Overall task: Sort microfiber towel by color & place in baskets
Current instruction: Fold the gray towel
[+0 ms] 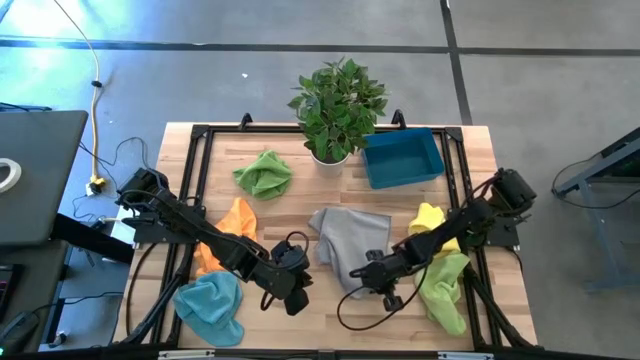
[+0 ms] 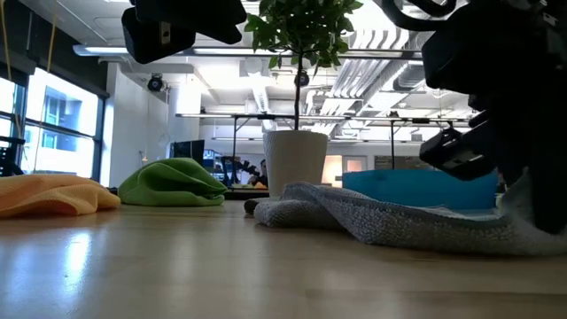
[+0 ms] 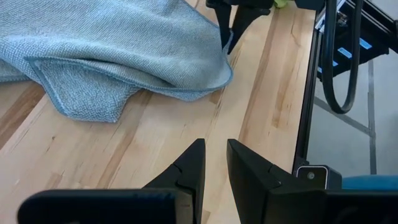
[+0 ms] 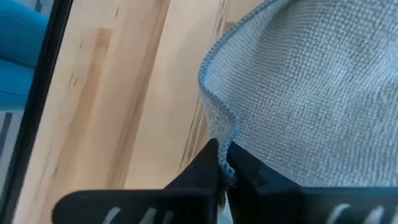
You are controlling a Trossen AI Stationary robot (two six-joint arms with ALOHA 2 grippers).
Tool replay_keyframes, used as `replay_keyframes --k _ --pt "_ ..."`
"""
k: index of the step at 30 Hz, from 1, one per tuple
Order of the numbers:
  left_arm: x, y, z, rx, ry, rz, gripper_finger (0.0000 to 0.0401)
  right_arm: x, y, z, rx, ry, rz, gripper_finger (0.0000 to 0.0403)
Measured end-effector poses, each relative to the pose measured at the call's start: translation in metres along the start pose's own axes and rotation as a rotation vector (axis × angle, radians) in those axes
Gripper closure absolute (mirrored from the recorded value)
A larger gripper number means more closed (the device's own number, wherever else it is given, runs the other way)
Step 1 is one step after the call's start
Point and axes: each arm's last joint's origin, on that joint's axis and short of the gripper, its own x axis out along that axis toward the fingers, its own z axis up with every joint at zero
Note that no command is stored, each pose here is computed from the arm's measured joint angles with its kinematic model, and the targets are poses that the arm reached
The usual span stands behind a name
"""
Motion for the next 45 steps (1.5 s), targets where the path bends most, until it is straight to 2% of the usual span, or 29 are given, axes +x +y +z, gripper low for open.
replay_keyframes --k 4,13,16,20,27,31,33,38,45 --pt "0.0 0.0 0.001 0.037 -0.019 0.013 0.0343 -0.014 0.002 0.002 0.06 -0.015 -0.004 0.04" --pt "0.001 0.0 0.012 0.248 -0.155 0.063 0.0343 -0.078 0.005 0.01 0.175 -0.168 -0.055 0.0402" --pt "0.003 0.002 0.023 0.282 -0.196 0.043 0.0341 -0.097 0.007 0.013 0.241 -0.244 -0.031 0.0402" --pt "0.011 0.007 0.041 0.285 -0.225 -0.039 0.0324 -0.117 0.01 0.015 0.272 -0.336 -0.031 0.0402" --pt "0.024 0.023 0.065 0.288 -0.271 -0.088 0.0261 -0.131 0.012 0.015 0.265 -0.398 -0.039 0.0403" --pt "0.03 0.031 0.08 0.253 -0.312 -0.129 0.0239 -0.135 0.013 0.017 0.224 -0.407 -0.043 0.0403" --pt "0.033 0.035 0.084 0.245 -0.298 -0.18 0.0236 -0.139 0.015 0.022 0.181 -0.424 -0.053 0.0403" --pt "0.048 0.04 0.094 0.21 -0.306 -0.319 0.0235 -0.157 0.017 0.03 0.077 -0.395 -0.171 0.0403" --pt "0.064 0.043 0.091 0.213 -0.286 -0.338 0.0235 -0.175 0.016 0.035 0.021 -0.321 -0.238 0.0403"
